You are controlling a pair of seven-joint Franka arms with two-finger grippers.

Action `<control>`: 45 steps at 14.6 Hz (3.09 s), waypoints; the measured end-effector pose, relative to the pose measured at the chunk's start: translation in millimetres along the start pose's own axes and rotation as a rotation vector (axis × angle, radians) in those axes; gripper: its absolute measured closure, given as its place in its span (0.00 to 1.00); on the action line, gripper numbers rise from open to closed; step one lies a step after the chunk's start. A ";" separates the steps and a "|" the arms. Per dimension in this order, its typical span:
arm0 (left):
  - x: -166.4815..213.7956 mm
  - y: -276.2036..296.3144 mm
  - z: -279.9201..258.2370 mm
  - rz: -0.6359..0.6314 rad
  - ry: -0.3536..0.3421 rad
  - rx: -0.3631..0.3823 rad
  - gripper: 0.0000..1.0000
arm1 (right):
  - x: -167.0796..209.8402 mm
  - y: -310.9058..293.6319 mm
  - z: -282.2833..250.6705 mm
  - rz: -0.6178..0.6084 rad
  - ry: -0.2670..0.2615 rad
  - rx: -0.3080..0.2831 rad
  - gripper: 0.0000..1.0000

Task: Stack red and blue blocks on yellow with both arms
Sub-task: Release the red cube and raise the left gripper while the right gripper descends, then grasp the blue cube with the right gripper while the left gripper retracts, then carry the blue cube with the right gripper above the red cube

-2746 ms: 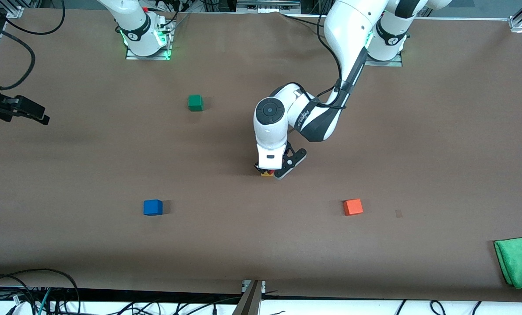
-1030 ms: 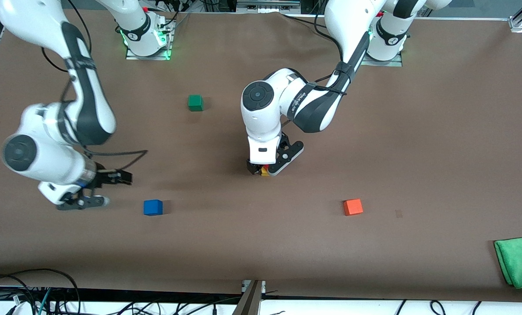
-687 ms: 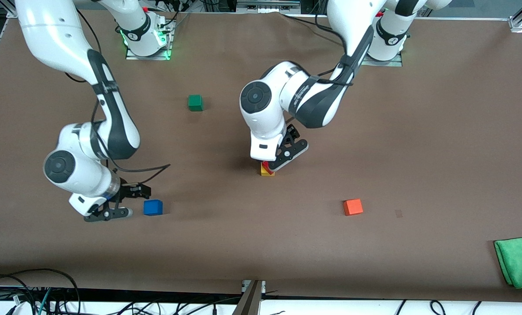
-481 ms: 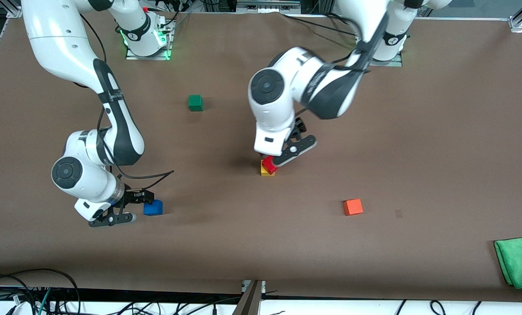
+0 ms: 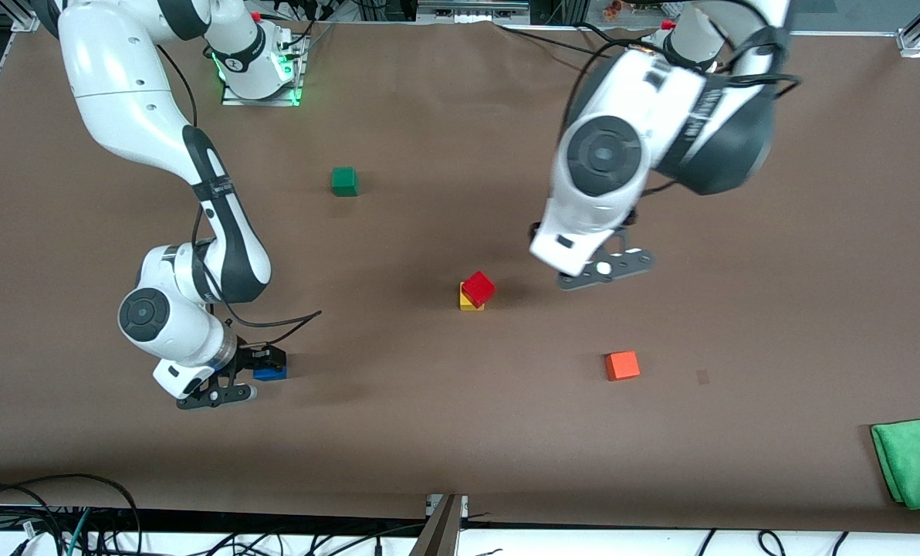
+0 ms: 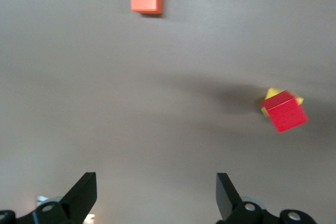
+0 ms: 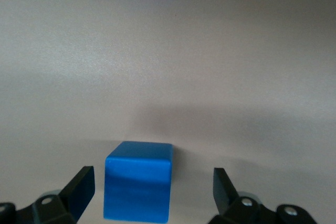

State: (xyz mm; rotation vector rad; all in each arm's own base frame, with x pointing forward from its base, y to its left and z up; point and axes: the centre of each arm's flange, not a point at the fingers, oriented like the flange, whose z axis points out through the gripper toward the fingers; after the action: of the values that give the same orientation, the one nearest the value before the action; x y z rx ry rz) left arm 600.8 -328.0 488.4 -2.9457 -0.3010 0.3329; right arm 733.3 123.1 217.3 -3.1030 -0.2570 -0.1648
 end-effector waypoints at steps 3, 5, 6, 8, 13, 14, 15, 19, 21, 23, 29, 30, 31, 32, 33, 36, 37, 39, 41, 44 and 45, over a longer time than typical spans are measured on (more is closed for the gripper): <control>19.5 -55.4 -13.2 0.085 -0.037 -0.004 0.00 | -0.4 0.1 7.5 0.000 0.002 -0.001 0.00; 33.2 -105.7 -23.8 0.137 -0.049 -0.026 0.00 | -1.2 -0.1 11.1 0.001 -0.001 0.001 0.01; 38.2 -131.9 -28.6 0.158 -0.054 -0.038 0.00 | -1.4 -1.2 11.8 0.004 -0.002 0.006 0.07; 45.0 -178.2 -34.8 0.188 -0.069 -0.057 0.00 | -1.4 -4.2 12.0 0.010 -0.002 0.019 0.28; 58.0 -264.6 -39.5 0.247 -0.091 -0.078 0.00 | -1.7 -9.9 11.9 0.006 -0.011 0.029 0.44; 59.7 -282.2 -40.2 0.257 -0.092 -0.084 0.00 | -2.0 -17.8 10.8 -0.003 -0.024 0.038 0.44; 61.2 -301.2 -40.2 0.268 -0.093 -0.093 0.00 | -1.7 -27.5 7.3 -0.013 -0.036 0.046 0.44; 61.8 -367.4 -30.2 0.309 -0.085 -0.126 0.00 | 3.7 -74.7 -40.9 0.031 -0.078 0.069 0.44; 65.7 -385.6 -17.8 0.333 -0.065 -0.109 0.00 | 7.0 -109.0 -77.2 0.069 -0.100 0.079 0.44; 71.6 -384.4 -3.6 0.341 -0.039 -0.104 0.00 | 8.8 -150.7 -111.4 0.107 -0.103 0.086 0.44; 74.2 -332.3 43.4 0.330 0.070 -0.120 0.00 | -30.6 -322.4 -143.1 0.239 -0.070 0.114 0.44; 71.4 -317.1 47.3 0.310 0.084 -0.124 0.00 | -39.2 -345.6 -144.2 0.257 -0.059 0.121 0.44; 68.7 -305.0 49.4 0.297 0.093 -0.126 0.00 | -46.3 -363.7 -144.6 0.272 -0.046 0.128 0.44; 66.3 -298.8 48.1 0.292 0.103 -0.129 0.00 | -52.1 -379.0 -144.3 0.288 -0.031 0.135 0.44; 62.8 -299.2 42.5 0.288 0.113 -0.136 0.00 | -56.6 -390.6 -142.7 0.300 -0.019 0.141 0.44; 41.7 -312.1 11.0 0.279 0.148 -0.154 0.00 | -66.1 -409.1 -126.7 0.301 0.000 0.119 0.44; 33.1 -316.0 -0.4 0.278 0.161 -0.157 0.00 | -67.5 -411.7 -121.1 0.299 0.001 0.116 0.44; 17.1 -323.4 -21.8 0.275 0.194 -0.164 0.00 | -70.8 -418.4 -111.3 0.304 0.009 0.112 0.44; 3.7 -329.3 -39.9 0.273 0.228 -0.170 0.00 | -75.1 -427.3 -103.4 0.307 0.021 0.111 0.44; -8.5 -335.4 -64.8 0.260 0.280 -0.178 0.00 | -78.3 -432.4 -96.6 0.305 0.024 0.109 0.44; -10.3 -336.5 -71.7 0.253 0.290 -0.180 0.00 | -78.8 -433.0 -96.7 0.303 0.025 0.107 0.44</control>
State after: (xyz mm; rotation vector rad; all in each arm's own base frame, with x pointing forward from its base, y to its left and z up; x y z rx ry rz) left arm 547.2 -14.8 620.6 -3.1558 0.0857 -0.1007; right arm 574.5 534.2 311.3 -2.9821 0.1979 -0.1747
